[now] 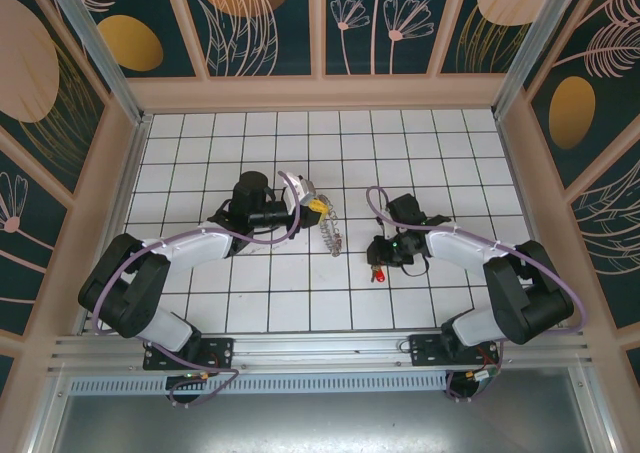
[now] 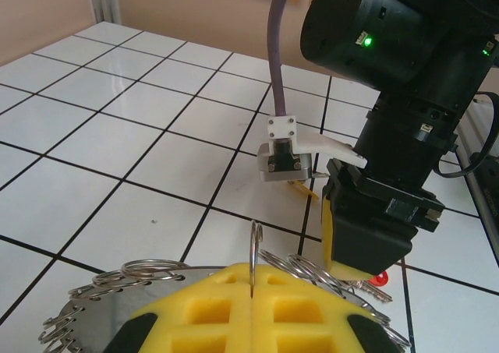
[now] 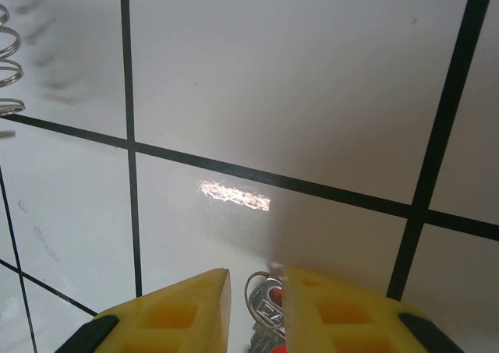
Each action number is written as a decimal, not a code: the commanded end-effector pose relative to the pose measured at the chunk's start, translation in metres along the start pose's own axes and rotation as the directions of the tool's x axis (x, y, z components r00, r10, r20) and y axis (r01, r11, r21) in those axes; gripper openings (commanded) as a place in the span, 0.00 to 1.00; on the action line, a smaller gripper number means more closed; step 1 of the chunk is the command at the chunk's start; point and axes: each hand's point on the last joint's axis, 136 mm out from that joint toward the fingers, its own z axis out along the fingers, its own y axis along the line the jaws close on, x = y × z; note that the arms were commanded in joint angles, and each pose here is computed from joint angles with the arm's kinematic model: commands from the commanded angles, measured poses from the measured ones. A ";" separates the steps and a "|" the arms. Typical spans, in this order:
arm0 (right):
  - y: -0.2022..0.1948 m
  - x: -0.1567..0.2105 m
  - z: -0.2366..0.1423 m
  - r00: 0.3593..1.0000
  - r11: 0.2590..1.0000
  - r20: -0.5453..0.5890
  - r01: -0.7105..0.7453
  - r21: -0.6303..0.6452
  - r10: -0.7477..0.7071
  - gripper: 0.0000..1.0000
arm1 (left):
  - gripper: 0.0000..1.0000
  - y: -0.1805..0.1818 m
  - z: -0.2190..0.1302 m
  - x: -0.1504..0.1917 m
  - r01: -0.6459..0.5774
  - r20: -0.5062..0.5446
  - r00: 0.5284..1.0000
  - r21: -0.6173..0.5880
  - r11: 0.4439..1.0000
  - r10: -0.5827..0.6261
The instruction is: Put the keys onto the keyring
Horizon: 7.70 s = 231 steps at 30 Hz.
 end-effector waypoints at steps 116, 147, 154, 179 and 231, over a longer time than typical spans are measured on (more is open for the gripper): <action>0.113 -0.048 -0.142 0.194 0.466 0.757 0.870 0.161 -0.624 0.00 | 0.00 -0.035 0.008 -0.003 -0.014 0.041 0.999 0.238 0.971 0.005; 0.157 -0.058 -0.133 0.114 0.302 0.777 0.948 0.101 -0.619 0.00 | 0.00 -0.034 0.018 -0.007 0.012 0.033 0.999 0.241 0.970 -0.021; 0.158 -0.066 -0.130 0.114 0.318 0.775 0.941 0.117 -0.622 0.00 | 0.00 -0.032 0.019 -0.007 0.012 0.033 0.999 0.238 0.971 -0.020; 0.142 -0.094 -0.120 0.113 0.437 0.724 0.856 0.277 -0.680 0.00 | 0.00 -0.032 0.020 -0.005 0.002 0.032 0.999 0.239 0.971 -0.010; 0.158 -0.092 -0.121 0.114 0.409 0.694 0.870 0.277 -0.711 0.00 | 0.17 -0.012 0.024 0.000 0.038 0.135 0.989 0.126 0.991 -0.055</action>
